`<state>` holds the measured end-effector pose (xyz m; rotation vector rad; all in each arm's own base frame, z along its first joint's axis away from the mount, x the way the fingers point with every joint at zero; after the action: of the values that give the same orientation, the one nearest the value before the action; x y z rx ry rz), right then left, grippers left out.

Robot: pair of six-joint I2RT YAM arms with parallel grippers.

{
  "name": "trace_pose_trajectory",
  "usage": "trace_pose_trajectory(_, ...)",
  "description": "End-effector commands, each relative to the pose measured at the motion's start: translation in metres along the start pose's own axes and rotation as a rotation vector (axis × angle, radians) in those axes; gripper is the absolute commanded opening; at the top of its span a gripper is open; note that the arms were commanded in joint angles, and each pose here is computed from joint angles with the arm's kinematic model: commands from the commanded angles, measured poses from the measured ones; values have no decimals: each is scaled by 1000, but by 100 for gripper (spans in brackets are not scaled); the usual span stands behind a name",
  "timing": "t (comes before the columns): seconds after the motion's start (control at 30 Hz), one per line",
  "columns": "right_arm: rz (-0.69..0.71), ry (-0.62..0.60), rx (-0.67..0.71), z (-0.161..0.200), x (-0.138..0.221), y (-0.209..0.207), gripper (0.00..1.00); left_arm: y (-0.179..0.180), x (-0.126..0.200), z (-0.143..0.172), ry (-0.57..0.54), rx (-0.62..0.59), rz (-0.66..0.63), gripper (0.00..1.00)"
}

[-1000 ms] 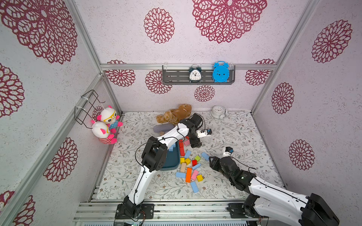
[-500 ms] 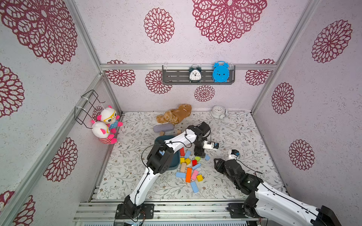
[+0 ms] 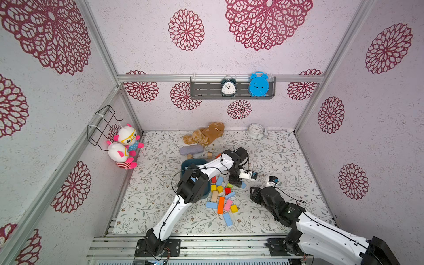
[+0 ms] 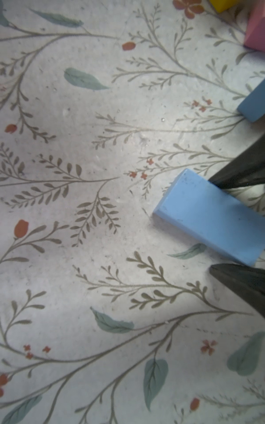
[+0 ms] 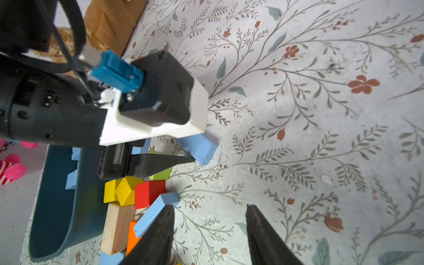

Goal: Pick out the blue building blocks
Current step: Pick up the building block from the center of the board, then place the building block in the storage box.

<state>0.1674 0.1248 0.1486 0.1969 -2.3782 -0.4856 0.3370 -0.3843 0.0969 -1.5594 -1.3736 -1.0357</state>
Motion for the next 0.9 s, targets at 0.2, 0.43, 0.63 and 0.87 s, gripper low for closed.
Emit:
trace_pose_trajectory(0.2, -46, -33, -14, -15, 3, 13, 53, 0, 37, -5, -48, 16, -10, 29)
trace_pose_trajectory(0.43, -110, -33, 49, -34, -5, 41, 54, 1, 121, 21, -141, 260, -38, 23)
trace_pose_trajectory(0.63, -186, 24, 118, -42, -29, 74, 53, -21, 171, 97, -91, 429, -91, 22)
trace_pose_trajectory(0.87, -283, 64, 169, -43, -48, 113, 52, -53, 195, 177, -47, 558, -170, 22)
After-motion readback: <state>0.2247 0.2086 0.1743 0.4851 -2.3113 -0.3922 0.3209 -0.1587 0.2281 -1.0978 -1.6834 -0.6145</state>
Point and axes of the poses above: each gripper's point midway between its finger pads, its own x axis back along the fingers, its own y axis along the line the jaws close on, z = x × y, the point moved 9 cm from there along x, back along the fingers, and after that the axes turned 12 degrees about x, right-handed, at the moved point
